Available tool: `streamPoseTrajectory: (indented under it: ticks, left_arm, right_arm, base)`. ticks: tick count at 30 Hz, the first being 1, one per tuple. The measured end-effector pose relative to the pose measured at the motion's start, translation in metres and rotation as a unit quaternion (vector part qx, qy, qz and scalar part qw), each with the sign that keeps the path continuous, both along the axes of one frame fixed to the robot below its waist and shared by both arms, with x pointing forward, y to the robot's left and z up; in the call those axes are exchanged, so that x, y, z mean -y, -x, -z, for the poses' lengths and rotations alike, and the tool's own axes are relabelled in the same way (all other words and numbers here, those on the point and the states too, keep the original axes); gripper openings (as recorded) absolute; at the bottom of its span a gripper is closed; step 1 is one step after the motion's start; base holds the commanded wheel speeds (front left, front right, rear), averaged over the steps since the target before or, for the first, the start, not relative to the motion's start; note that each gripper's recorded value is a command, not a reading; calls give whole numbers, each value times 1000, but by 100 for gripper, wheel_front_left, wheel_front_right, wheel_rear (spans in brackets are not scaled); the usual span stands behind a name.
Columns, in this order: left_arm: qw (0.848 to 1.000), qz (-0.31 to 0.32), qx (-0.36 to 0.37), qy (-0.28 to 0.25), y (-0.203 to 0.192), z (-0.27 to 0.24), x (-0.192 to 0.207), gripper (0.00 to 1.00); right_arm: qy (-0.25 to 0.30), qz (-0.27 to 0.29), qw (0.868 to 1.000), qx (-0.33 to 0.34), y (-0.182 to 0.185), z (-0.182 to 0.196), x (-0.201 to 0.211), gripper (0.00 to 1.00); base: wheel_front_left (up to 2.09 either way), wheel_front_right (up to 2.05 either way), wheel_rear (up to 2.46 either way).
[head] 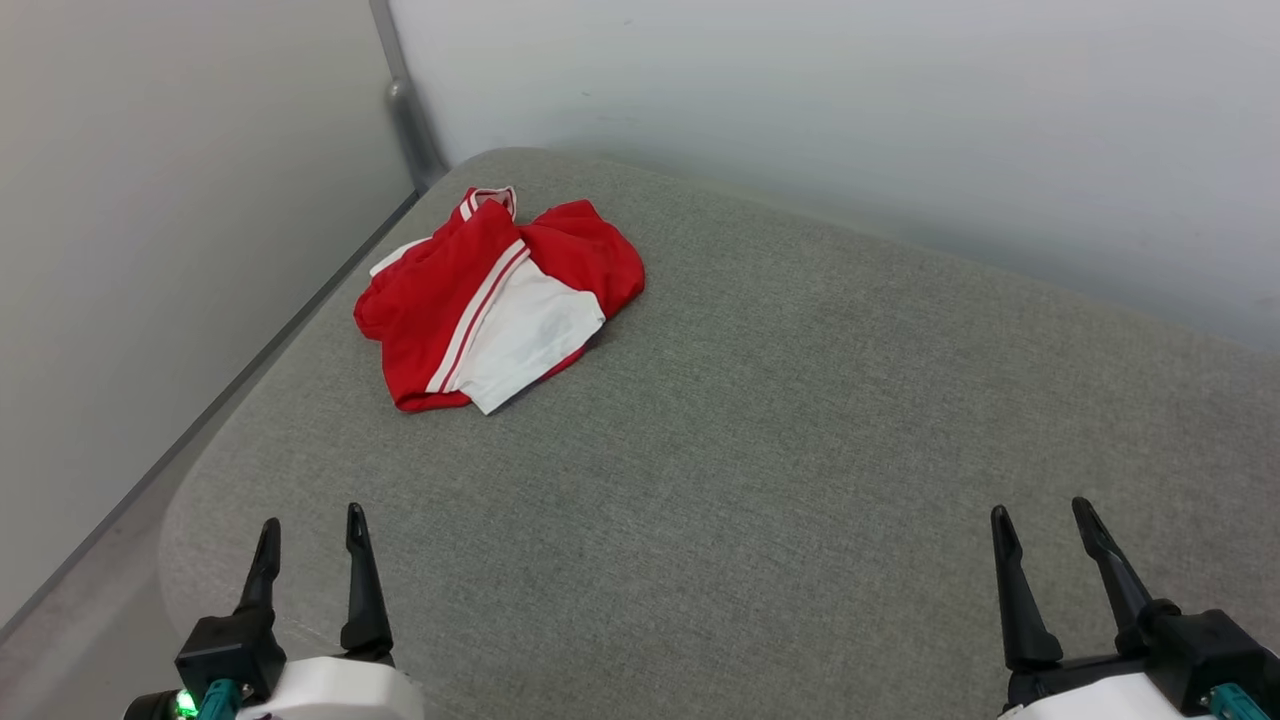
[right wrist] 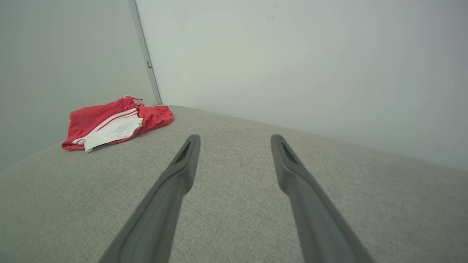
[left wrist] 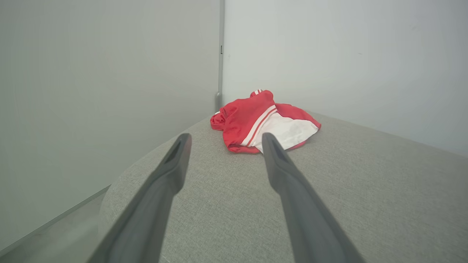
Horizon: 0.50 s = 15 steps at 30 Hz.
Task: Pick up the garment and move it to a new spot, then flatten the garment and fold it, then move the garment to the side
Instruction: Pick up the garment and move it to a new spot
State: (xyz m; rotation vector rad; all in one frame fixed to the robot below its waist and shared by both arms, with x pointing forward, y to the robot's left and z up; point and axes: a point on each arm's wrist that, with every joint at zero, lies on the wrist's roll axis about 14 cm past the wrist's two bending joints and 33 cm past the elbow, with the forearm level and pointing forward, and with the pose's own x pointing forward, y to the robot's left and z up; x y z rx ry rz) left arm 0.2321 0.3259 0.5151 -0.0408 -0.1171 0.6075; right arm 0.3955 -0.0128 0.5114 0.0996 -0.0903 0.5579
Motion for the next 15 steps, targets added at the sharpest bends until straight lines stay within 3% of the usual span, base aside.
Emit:
streamPoseTrajectory:
  ticks: [4,10,13,15]
  left_arm:
    - [1000,-2,4,1,-3,-2,-5,100]
    - [998,16,40,-41,-36,-39,-25,100]
    - [995,28,60,-72,-61,-65,-39,100]
    - [990,39,87,-108,-98,-99,-53,100]
  right_arm:
    - [1,3,1000,0,-1,1,2,100]
    - [9,18,1000,2,-8,5,11,100]
    - [15,25,1000,7,-16,7,15,100]
    - [21,43,999,12,-33,10,24,100]
  base:
    - [0,0,0]
    - [0,0,0]
    - [0,0,0]
    - [0,0,0]
